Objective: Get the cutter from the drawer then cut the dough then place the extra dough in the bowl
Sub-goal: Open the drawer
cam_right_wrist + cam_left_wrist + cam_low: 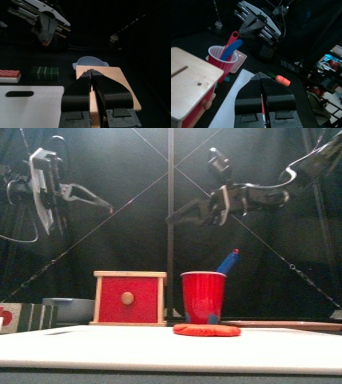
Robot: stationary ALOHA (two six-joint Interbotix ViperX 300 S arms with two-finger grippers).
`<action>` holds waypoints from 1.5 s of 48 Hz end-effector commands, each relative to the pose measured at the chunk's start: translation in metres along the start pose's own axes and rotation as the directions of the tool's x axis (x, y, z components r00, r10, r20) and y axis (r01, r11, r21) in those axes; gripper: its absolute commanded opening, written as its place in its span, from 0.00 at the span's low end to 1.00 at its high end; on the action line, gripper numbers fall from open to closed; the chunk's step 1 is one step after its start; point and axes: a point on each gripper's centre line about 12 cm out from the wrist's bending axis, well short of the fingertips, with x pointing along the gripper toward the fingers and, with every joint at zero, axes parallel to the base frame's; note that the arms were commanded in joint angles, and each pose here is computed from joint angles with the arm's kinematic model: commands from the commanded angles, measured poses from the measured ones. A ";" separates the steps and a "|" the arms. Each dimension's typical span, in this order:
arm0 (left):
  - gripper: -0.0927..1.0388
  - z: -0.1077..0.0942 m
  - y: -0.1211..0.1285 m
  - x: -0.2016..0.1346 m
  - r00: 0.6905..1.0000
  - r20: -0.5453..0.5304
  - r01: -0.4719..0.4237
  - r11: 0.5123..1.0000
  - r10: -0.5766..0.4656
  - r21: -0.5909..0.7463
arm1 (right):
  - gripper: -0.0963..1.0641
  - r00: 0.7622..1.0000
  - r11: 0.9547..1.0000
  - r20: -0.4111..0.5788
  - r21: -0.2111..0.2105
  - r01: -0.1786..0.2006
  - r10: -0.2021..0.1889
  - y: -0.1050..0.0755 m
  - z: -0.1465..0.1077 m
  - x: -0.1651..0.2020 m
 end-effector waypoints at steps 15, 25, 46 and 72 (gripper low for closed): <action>0.19 -0.035 0.008 0.044 0.973 -0.073 -0.231 0.948 0.220 -0.221 | 0.04 1.000 0.998 -0.001 -0.055 -0.007 0.007 -0.023 -0.036 0.091; 0.19 -0.048 0.009 0.051 0.968 -0.102 -0.250 0.929 0.231 -0.274 | 0.04 1.000 0.998 -0.023 -0.054 0.011 -0.012 -0.034 -0.051 0.104; 0.43 -0.060 0.020 0.051 0.942 -0.135 -0.335 0.842 0.308 -0.423 | 0.04 0.986 0.999 -0.167 -0.051 0.010 -0.018 -0.035 -0.075 0.106; 0.78 -0.071 0.030 0.064 0.884 -0.163 -0.411 0.564 0.438 -0.716 | 0.04 0.984 0.999 -0.178 -0.049 0.000 -0.009 -0.031 -0.080 0.111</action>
